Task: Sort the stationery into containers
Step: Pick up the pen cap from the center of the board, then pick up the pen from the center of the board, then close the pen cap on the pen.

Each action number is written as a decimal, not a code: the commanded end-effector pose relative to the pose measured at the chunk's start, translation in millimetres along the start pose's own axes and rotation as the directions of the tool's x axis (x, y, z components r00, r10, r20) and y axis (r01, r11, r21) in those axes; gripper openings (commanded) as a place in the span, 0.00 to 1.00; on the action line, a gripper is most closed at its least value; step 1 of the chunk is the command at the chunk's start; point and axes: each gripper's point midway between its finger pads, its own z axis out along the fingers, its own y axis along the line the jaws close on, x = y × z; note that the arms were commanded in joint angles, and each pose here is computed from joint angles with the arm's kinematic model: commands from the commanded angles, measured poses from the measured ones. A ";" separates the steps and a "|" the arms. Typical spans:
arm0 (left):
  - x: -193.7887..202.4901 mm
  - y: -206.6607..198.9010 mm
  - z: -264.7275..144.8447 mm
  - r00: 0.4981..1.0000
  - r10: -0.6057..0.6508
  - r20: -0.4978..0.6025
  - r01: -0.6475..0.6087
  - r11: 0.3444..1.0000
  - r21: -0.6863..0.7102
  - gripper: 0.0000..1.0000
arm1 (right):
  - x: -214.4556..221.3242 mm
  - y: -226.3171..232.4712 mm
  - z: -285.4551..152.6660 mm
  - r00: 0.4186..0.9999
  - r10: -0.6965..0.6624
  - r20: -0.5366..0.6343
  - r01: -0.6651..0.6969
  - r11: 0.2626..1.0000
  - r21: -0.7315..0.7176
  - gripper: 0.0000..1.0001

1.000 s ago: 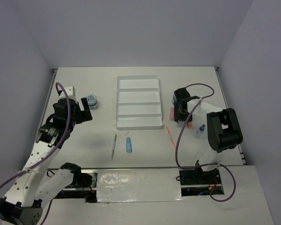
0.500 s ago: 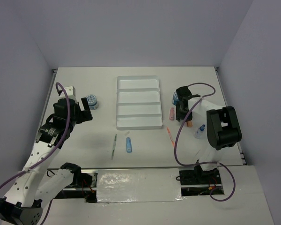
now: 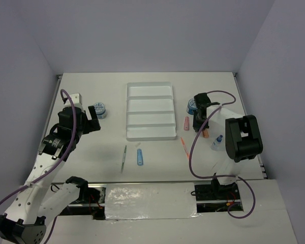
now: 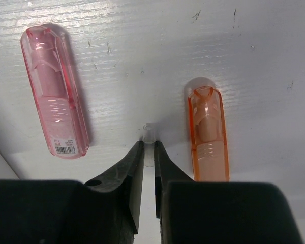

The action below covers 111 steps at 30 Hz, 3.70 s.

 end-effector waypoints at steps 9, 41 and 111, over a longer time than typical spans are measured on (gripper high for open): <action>26.0 -31.4 -3.2 0.986 -0.094 -0.141 0.113 0.985 0.132 0.99 | -22.9 24.9 -49.2 0.975 0.093 0.201 -0.059 0.984 -0.169 0.00; 261.4 -85.1 30.7 0.765 0.207 -0.609 -0.162 0.978 0.129 0.61 | -14.1 120.0 -216.5 0.831 -0.043 0.555 0.303 0.871 -0.386 0.00; 47.7 -219.7 -114.8 0.981 -0.183 -0.067 0.141 0.428 0.893 0.00 | 17.9 248.7 -348.1 0.743 0.429 0.514 0.465 0.221 -0.857 0.00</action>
